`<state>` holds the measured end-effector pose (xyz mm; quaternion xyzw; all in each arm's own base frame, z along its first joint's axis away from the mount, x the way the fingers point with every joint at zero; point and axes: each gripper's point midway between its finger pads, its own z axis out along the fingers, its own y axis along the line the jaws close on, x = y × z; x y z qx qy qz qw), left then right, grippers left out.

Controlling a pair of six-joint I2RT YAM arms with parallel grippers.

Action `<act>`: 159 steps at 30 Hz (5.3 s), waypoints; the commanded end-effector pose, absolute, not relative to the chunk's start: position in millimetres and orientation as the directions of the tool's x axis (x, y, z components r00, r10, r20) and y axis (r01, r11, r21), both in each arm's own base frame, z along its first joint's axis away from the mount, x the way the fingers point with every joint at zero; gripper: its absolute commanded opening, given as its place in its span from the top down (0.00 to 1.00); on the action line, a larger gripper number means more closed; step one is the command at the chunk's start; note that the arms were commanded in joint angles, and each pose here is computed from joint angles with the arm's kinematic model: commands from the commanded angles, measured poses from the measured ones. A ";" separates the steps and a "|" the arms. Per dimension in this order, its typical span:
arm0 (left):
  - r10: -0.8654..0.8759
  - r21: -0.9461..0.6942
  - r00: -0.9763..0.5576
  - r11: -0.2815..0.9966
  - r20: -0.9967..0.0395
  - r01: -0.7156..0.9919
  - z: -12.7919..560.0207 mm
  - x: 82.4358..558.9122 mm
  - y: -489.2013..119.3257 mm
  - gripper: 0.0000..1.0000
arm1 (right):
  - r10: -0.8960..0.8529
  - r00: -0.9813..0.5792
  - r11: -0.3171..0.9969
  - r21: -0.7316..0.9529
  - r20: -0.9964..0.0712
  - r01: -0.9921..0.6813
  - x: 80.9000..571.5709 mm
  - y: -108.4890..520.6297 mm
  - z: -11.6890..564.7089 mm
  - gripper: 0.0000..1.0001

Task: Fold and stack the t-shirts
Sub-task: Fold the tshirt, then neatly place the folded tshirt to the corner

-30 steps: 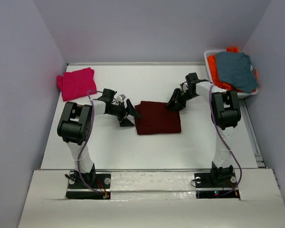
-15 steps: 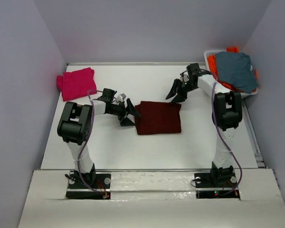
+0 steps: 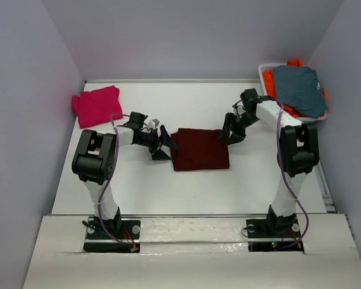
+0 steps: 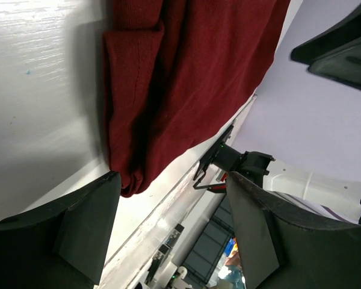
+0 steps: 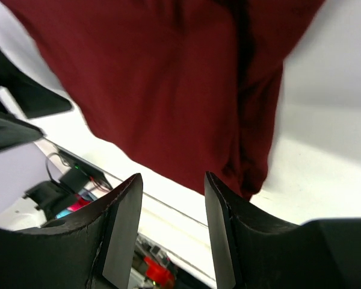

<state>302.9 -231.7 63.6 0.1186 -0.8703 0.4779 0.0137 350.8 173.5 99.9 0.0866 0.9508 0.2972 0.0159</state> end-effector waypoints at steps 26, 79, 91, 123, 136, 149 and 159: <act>-0.193 -0.822 -0.975 0.533 0.114 -0.202 69.1 300.9 -220.2 0.19 | 0.119 -0.993 0.830 0.547 0.023 0.112 326.8 178.0 96.7 0.49; -0.213 -0.792 -0.968 0.565 0.129 -0.230 49.5 311.5 -212.2 0.19 | 0.110 -0.990 0.818 0.558 0.090 0.142 333.9 195.8 40.6 0.48; -0.180 -0.840 -0.980 0.517 0.079 -0.163 48.8 331.7 -221.2 0.19 | 0.081 -0.994 0.781 0.615 0.078 0.112 335.0 204.4 46.9 0.48; -0.066 -0.784 -0.996 0.614 0.060 -0.088 18.9 323.3 -237.4 0.18 | 0.109 -0.990 0.772 0.620 0.095 0.144 329.4 205.2 35.7 0.48; 0.050 -0.834 -0.995 0.549 0.087 -0.046 22.3 311.6 -291.7 0.18 | 0.106 -0.989 0.766 0.626 0.098 0.144 330.1 206.6 33.6 0.48; 0.108 -0.860 -0.990 0.509 0.090 -0.022 30.5 319.0 -334.5 0.18 | 0.109 -0.988 0.763 0.628 0.110 0.154 327.7 207.0 28.0 0.48; 0.132 -0.863 -0.986 0.504 0.105 -0.024 26.3 313.2 -350.8 0.25 | 0.113 -0.986 0.763 0.626 0.120 0.163 325.1 206.7 23.6 0.48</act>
